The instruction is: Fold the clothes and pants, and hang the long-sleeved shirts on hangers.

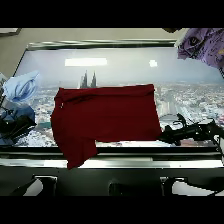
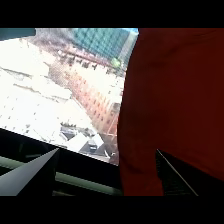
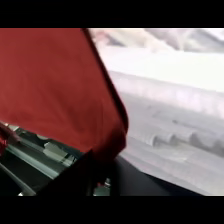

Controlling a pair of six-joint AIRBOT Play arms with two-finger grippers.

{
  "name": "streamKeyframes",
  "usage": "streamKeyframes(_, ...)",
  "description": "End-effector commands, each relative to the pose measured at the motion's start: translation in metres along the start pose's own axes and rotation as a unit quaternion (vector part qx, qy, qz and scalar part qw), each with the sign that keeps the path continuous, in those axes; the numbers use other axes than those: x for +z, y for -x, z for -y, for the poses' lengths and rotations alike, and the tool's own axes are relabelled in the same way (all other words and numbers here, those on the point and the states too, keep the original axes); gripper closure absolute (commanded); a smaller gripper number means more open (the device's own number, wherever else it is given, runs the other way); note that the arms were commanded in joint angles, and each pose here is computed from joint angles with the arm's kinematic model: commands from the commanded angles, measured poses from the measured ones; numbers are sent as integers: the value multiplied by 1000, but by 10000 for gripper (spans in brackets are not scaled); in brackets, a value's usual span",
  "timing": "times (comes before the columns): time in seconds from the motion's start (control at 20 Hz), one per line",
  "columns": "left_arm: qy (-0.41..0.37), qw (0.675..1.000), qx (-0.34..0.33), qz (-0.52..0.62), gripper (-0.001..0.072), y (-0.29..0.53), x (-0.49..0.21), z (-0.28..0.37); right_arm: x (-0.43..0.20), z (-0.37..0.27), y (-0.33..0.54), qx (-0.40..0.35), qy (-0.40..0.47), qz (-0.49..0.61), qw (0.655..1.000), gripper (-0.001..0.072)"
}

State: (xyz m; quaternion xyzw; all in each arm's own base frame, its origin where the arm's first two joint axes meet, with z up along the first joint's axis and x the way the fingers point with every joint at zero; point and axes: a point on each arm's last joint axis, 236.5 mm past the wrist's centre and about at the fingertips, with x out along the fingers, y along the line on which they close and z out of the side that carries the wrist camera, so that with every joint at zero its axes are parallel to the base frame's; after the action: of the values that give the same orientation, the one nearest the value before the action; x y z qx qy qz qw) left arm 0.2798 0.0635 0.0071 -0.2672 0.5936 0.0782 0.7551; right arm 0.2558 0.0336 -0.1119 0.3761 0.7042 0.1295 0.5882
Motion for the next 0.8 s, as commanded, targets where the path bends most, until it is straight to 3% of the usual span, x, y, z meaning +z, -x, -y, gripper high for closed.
streamKeyframes(0.0,12,1000,1,-20,4,2,-9,0,14,-4,-3,1,0,27,1000,660)
streamKeyframes(0.2,21,999,-17,-25,3,-13,-18,-9,14,-6,-2,3,2,31,1000,682)
streamKeyframes(0.4,59,991,-116,-32,3,-47,-42,4,16,-11,6,0,14,45,999,682)
streamKeyframes(0.75,68,979,-175,-76,3,-90,-88,21,17,-16,12,-1,21,56,998,682)
